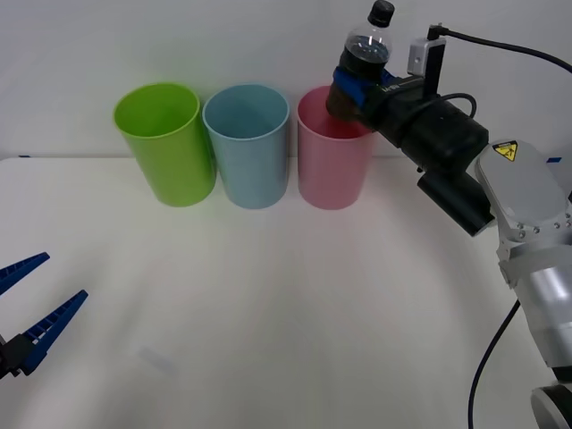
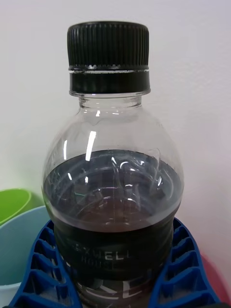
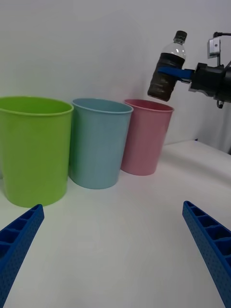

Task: Grasp the object on the table and drop it into the matching bin: aluminum can to the light blue bin, PET bottle to the pink bin.

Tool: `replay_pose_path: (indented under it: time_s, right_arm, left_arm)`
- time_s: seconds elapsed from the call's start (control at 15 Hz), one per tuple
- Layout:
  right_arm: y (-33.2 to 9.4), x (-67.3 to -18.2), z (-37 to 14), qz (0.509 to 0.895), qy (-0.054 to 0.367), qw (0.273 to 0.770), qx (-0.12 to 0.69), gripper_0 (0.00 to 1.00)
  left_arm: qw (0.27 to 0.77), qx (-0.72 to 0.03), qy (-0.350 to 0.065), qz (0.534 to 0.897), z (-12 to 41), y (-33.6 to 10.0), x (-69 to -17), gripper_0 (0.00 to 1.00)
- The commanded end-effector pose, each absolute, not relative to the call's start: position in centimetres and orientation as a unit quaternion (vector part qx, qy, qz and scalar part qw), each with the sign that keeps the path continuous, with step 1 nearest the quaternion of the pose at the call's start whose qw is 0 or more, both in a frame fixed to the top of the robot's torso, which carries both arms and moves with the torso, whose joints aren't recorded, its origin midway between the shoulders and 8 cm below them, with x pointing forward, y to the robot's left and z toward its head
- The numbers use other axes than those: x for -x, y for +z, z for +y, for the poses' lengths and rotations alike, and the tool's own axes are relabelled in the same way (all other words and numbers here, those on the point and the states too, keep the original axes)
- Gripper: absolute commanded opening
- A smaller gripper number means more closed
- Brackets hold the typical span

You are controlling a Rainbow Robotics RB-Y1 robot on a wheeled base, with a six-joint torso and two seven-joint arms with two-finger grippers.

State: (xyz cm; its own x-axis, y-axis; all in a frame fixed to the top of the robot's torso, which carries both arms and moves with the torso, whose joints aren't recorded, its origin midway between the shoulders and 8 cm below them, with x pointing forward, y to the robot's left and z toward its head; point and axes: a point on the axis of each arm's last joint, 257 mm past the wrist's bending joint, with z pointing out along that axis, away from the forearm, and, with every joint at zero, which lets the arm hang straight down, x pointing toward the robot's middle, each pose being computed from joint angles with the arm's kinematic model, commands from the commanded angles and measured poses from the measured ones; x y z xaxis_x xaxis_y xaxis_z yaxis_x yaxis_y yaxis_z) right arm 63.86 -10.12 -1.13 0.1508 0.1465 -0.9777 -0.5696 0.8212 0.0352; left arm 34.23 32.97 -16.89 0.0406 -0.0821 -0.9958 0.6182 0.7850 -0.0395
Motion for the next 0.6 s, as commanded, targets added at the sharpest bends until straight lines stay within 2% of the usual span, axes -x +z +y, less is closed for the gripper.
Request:
replay_pose_path:
  time_s: [0.07,0.4,0.47,0.53,0.6]
  right_arm:
    - [-0.86,-65.25,-9.54,0.608,0.237,0.739,0.167,0.0]
    - [-1.17,-65.3,-9.37,0.609,0.234,0.739,0.168,0.0]
    - [-1.0,-65.3,-9.38,0.608,0.231,0.74,0.17,0.11]
    - [-1.04,-65.34,-9.47,0.608,0.229,0.741,0.171,0.55]
    - [-1.13,-65.33,-9.5,0.608,0.228,0.741,0.171,0.91]
  left_arm:
    - [0.691,-0.208,-0.253,0.645,32.97,-16.89,-34.23,1.0]
    - [0.691,-0.208,-0.253,0.645,32.97,-16.89,-34.23,1.0]
    - [0.691,-0.208,-0.253,0.645,32.97,-16.89,-34.23,1.0]
    - [0.691,-0.208,-0.253,0.645,32.97,-16.89,-34.23,1.0]
    - [0.691,-0.208,-0.253,0.645,32.97,-16.89,-34.23,1.0]
